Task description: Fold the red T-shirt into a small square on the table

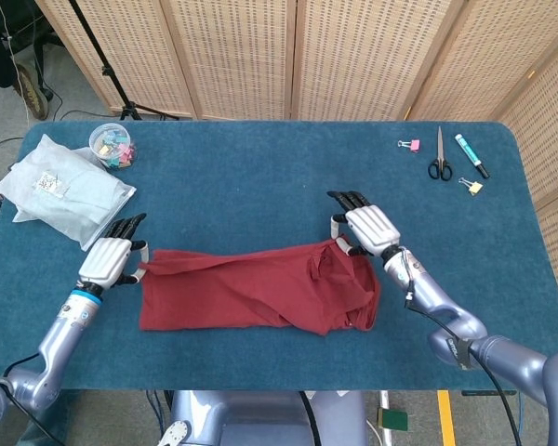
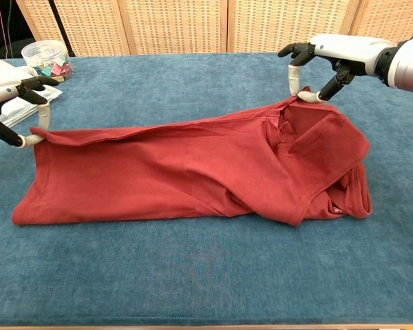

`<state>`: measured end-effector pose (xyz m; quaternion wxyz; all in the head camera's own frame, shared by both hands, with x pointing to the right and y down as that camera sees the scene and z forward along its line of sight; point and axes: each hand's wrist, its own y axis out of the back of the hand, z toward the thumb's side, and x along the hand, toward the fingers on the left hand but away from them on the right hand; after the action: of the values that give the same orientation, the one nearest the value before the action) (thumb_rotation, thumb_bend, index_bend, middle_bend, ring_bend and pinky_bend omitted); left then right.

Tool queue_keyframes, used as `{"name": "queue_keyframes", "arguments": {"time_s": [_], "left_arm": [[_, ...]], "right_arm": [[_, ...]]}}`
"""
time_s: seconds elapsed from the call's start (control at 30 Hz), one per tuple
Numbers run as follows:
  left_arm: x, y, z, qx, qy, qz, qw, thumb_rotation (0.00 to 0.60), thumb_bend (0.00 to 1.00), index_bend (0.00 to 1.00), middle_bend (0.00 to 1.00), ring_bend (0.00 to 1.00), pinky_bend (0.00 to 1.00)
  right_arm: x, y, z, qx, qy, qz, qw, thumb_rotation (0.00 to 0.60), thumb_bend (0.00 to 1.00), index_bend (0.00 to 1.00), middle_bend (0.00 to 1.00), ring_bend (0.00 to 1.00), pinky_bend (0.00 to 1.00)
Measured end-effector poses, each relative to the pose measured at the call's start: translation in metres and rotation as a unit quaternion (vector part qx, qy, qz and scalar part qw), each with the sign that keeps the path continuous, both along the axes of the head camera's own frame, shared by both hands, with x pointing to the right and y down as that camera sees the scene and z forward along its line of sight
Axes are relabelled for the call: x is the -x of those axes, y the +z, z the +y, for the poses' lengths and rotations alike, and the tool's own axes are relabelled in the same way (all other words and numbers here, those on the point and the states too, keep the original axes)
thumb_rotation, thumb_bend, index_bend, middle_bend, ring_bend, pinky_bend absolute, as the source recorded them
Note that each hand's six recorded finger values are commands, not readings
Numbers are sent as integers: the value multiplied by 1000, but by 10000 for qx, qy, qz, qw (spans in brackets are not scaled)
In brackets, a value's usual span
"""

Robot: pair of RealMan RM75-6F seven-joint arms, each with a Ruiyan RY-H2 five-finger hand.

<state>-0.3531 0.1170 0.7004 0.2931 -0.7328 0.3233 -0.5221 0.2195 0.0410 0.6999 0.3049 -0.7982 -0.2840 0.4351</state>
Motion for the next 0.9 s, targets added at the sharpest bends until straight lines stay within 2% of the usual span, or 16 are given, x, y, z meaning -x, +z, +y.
{"name": "queue_keyframes", "arguments": {"time_s": [0.2,0.23,0.3,0.33,0.37,0.4,0.47,0.5,0.53,0.6,0.7,0.77,0.9], "left_arm": [[-5,8,-5,-8,18,-81,10000,600,661,751,0,0,0],[-6,9,-6,-9,17,-85,10000,600,661,751,0,0,0],[-7,12,-7,-20,18,-99,9999,600,659,751,0,0,0],[-8,13,-7,-21,19,-104,9999,600,657,751,0,0,0],[-9,14,-8,-19,23,-111,9999,600,653,751,0,0,0],[-10,15,-9,-18,32,-121,9999,600,647,751,0,0,0],[-11,18,-9,-21,52,-144,9999,600,628,725,0,0,0],[-12,19,-10,-20,62,-158,9999,600,610,651,0,0,0],[-13,20,-10,-20,66,-168,9998,600,595,571,0,0,0],[-14,22,-10,-27,68,-191,9998,600,557,285,0,0,0],[-15,25,-11,-29,44,-213,9998,600,525,49,0,0,0],[-16,25,-12,-45,5,-177,9998,600,474,1,0,0,0],[-17,18,-16,-247,-80,-55,9996,600,309,0,0,0,0]], "right_arm": [[-5,14,-6,67,99,234,9997,600,531,647,51,0,0],[-6,16,-6,81,115,266,9995,600,485,568,37,0,0],[-8,20,-7,106,141,335,9993,600,311,304,10,0,0],[-9,22,-7,119,143,369,9991,600,184,143,1,0,0],[-11,24,-6,146,137,419,9989,600,98,41,0,0,0],[-12,25,-6,173,130,464,9987,600,67,8,0,0,0],[-16,27,-5,222,125,581,9980,600,39,0,0,0,0],[-17,27,-5,229,133,622,9977,600,29,0,0,0,0],[-19,27,-5,227,140,654,9975,600,17,0,0,0,0],[-21,24,-5,208,149,683,9973,600,2,0,0,0,0],[-23,17,-1,182,131,677,9975,600,0,0,0,0,0],[-23,10,3,163,126,618,9979,600,0,0,0,0,0],[-27,-13,13,46,126,458,9989,600,0,0,0,0,0]]}}
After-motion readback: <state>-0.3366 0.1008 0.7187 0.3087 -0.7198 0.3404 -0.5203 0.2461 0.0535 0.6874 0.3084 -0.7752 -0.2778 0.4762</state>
